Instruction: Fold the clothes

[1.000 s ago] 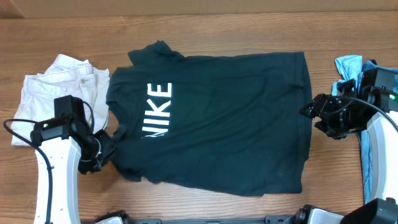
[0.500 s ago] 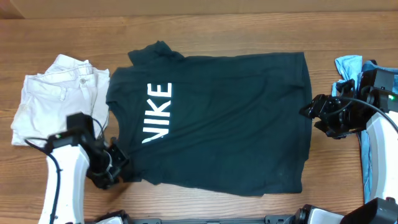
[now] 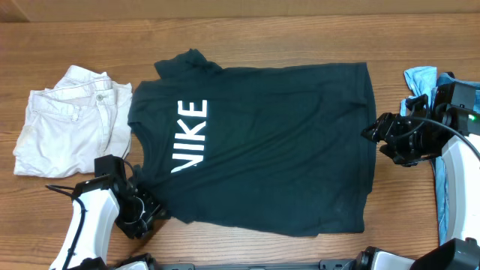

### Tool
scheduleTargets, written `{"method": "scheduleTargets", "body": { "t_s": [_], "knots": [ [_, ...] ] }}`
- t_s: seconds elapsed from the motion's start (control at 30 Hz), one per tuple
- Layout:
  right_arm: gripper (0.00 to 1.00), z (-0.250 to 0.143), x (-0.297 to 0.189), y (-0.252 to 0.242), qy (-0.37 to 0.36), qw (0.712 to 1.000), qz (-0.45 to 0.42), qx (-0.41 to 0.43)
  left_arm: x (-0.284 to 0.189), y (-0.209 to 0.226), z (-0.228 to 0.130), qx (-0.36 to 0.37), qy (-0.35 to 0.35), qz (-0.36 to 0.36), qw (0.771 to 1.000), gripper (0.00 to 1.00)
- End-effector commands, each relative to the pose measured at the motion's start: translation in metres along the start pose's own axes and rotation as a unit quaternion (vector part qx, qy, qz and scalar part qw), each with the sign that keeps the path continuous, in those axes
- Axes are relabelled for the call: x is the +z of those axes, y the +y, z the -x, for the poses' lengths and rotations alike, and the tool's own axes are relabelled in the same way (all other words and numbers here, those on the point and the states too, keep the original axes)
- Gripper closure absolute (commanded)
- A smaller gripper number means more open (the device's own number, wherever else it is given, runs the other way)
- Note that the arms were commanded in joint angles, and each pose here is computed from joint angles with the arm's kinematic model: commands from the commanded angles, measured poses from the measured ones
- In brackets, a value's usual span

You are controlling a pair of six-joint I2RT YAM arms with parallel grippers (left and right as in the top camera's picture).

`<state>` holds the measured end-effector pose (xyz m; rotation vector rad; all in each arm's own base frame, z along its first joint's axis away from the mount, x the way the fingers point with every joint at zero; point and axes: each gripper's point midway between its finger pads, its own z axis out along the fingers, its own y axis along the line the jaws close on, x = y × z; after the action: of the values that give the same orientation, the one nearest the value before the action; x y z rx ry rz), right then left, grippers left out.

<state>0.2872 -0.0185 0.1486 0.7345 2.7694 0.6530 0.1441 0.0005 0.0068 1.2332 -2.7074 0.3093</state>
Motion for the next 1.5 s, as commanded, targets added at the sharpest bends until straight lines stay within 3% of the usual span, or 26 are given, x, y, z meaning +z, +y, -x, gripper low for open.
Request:
{"method": "scheduleTargets", "body": {
  "t_s": [0.0, 0.3, 0.5, 0.73, 1.0, 1.27, 1.3, 1.33, 1.4, 1.47],
  "knots": [
    [0.31, 0.001, -0.001, 0.001, -0.004, 1.0, 0.0, -0.006, 0.0, 0.013, 0.009, -0.023, -0.03, 0.038, 0.999, 0.64],
    [0.31, 0.0, -0.001, 0.004, -0.002, 1.0, 0.007, -0.006, -0.008, 0.007, 0.031, -0.02, -0.076, 0.038, 0.996, 0.96],
    [0.32, -0.001, -0.001, 0.003, -0.001, 1.0, 0.007, -0.005, -0.069, -0.014, 0.036, 0.018, -0.08, 0.036, 0.996, 0.96],
    [0.32, 0.0, -0.001, 0.003, -0.001, 1.0, 0.007, -0.006, -0.153, -0.058, 0.053, 0.078, -0.154, -0.034, 0.984, 0.96],
    [0.31, -0.002, -0.001, 0.003, 0.001, 1.0, 0.006, -0.005, -0.175, -0.078, 0.063, 0.098, -0.187, -0.075, 0.975, 0.96],
    [0.31, -0.001, -0.001, 0.003, -0.001, 1.0, 0.005, -0.005, -0.179, -0.096, 0.106, 0.126, -0.251, -0.072, 0.957, 0.96],
    [0.31, -0.001, -0.001, 0.003, -0.001, 1.0, 0.005, -0.005, -0.173, -0.095, 0.107, 0.128, -0.241, -0.066, 0.96, 0.9],
    [0.31, -0.001, -0.001, 0.003, -0.001, 1.0, 0.005, -0.005, -0.163, -0.092, 0.103, 0.131, -0.215, -0.058, 0.966, 0.71],
    [0.31, -0.001, -0.001, 0.003, -0.001, 1.0, 0.005, -0.005, -0.148, -0.082, 0.092, 0.125, -0.169, -0.034, 0.977, 0.44],
    [0.31, -0.001, -0.001, 0.003, -0.001, 1.0, 0.005, -0.005, -0.131, -0.064, 0.072, 0.106, -0.104, -0.001, 0.989, 0.32]
  ]
}}
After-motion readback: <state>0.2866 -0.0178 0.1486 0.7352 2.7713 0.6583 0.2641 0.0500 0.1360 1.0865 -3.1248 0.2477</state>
